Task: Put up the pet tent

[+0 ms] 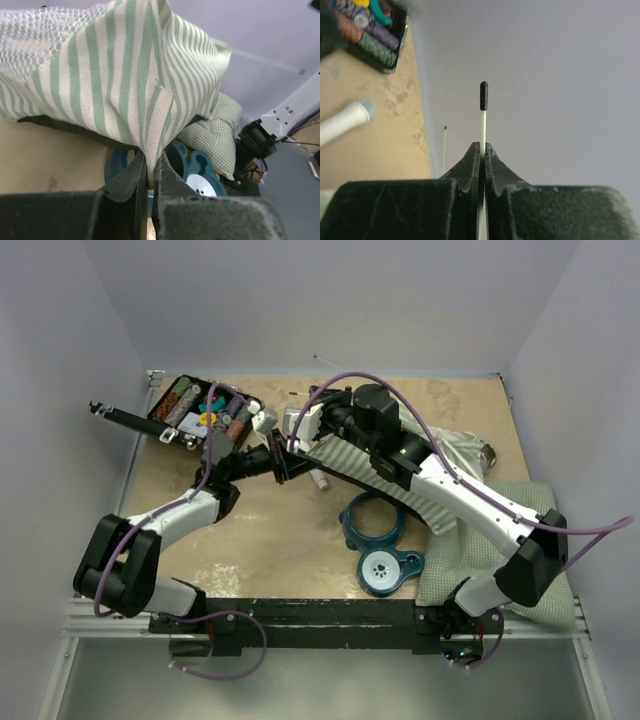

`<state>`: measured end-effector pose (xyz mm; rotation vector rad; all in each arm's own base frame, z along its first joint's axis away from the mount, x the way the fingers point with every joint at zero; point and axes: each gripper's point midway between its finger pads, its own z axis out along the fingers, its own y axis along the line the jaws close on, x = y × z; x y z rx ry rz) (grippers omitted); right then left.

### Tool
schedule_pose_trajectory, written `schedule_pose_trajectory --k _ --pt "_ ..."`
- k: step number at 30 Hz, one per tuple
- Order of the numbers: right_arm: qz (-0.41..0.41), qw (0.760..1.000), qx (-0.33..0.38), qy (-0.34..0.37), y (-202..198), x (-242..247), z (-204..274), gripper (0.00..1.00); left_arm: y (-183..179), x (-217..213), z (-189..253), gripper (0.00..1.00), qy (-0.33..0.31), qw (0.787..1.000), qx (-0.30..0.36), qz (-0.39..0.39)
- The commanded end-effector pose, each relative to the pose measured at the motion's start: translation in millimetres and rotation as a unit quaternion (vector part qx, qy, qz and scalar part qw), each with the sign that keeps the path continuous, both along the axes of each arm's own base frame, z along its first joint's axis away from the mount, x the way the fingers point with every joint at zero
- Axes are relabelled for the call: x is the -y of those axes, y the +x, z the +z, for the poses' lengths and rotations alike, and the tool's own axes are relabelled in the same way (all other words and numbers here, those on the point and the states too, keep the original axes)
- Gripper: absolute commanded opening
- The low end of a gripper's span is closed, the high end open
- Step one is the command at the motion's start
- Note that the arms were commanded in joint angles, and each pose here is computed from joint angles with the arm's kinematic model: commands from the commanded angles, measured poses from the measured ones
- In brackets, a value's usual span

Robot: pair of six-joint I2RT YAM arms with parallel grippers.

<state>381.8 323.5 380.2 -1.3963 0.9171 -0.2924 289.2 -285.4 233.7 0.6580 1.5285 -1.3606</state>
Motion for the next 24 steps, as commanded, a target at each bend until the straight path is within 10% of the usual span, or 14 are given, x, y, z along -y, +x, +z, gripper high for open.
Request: schedule_pose_trajectory --k 1,24 --pt "-0.044 0.994 0.04 -0.09 5.2 56.7 -3.6 0.0 -28.0 -20.3 15.2 0.0 0.017 0.999 0.024 -0.045" --pt "0.07 0.98 -0.065 -0.174 -36.3 58.6 -58.1 0.0 -28.9 -50.4 37.3 0.0 0.111 0.989 0.093 -0.018"
